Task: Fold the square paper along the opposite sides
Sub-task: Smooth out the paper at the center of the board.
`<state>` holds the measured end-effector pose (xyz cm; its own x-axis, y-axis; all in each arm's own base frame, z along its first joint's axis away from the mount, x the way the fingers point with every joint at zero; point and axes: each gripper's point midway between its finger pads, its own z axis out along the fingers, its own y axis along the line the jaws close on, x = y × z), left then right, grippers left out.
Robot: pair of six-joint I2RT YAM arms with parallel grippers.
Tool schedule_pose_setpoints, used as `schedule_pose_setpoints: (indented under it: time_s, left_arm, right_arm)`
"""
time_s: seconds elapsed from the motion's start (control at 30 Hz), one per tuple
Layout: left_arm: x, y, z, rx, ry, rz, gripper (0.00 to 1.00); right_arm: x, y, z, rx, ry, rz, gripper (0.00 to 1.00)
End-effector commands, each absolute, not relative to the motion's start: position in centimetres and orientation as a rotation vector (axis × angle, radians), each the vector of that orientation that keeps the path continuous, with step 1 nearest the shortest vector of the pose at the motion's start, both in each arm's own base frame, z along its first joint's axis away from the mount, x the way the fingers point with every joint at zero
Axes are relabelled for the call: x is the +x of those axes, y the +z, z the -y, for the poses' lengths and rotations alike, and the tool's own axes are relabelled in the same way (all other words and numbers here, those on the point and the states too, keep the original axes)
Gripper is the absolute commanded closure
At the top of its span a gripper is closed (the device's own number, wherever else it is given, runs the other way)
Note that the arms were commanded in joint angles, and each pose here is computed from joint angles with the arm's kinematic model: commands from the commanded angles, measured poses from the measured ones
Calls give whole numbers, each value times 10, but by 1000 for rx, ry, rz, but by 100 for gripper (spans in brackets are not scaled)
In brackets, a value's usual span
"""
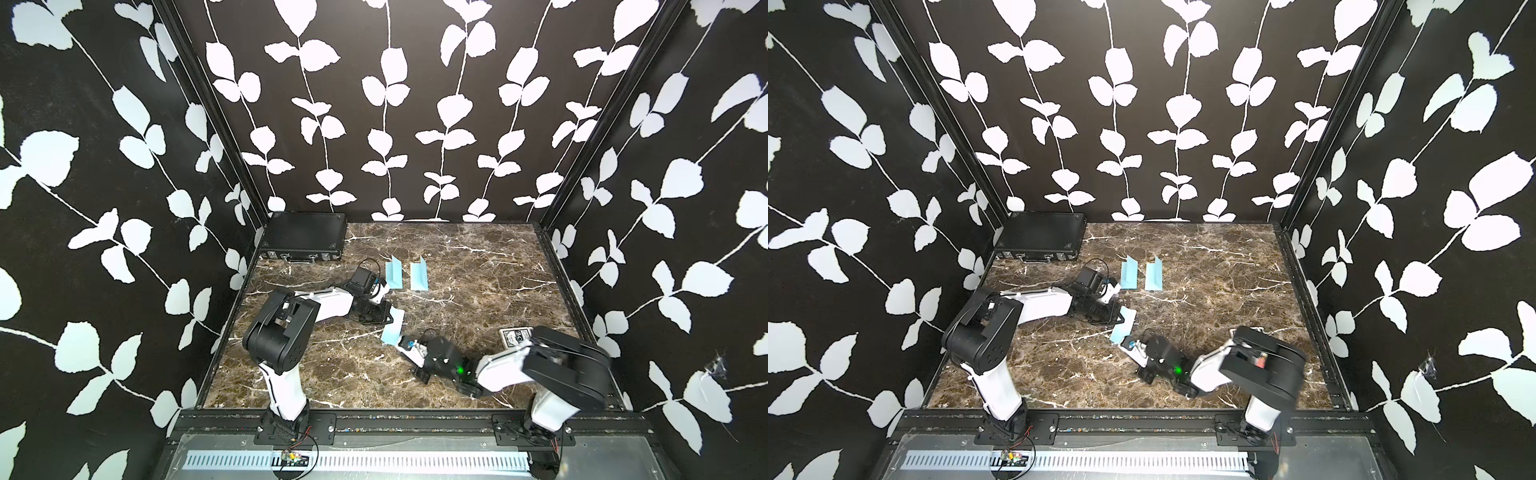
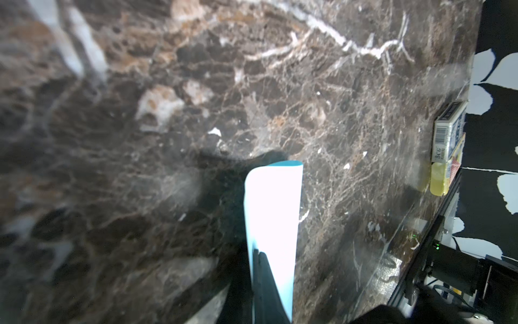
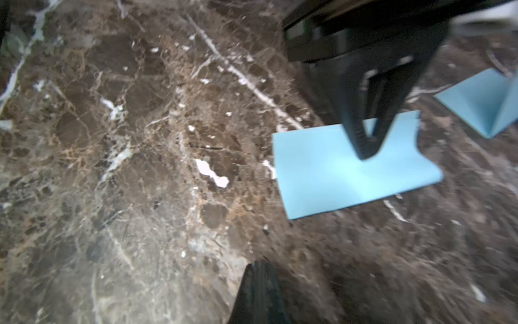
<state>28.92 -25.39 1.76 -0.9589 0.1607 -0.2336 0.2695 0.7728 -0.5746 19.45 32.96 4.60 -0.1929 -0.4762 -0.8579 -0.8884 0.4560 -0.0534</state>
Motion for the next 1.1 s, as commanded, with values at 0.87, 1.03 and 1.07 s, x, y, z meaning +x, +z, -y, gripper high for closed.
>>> schedule_pose_setpoints:
  time_s: [0.87, 1.03, 1.07]
  left_arm:
    - [219, -40, 198, 19, -765, -3094, 100]
    - [219, -39, 198, 21, -757, -3095, 100]
    - [219, -40, 197, 21, -754, -3096, 100]
  right_arm:
    - [295, 2, -366, -1008, 453, -1849, 100]
    - [294, -16, -345, -1039, 334, -1895, 100]
    - [294, -18, -342, -1051, 310, -1902, 100]
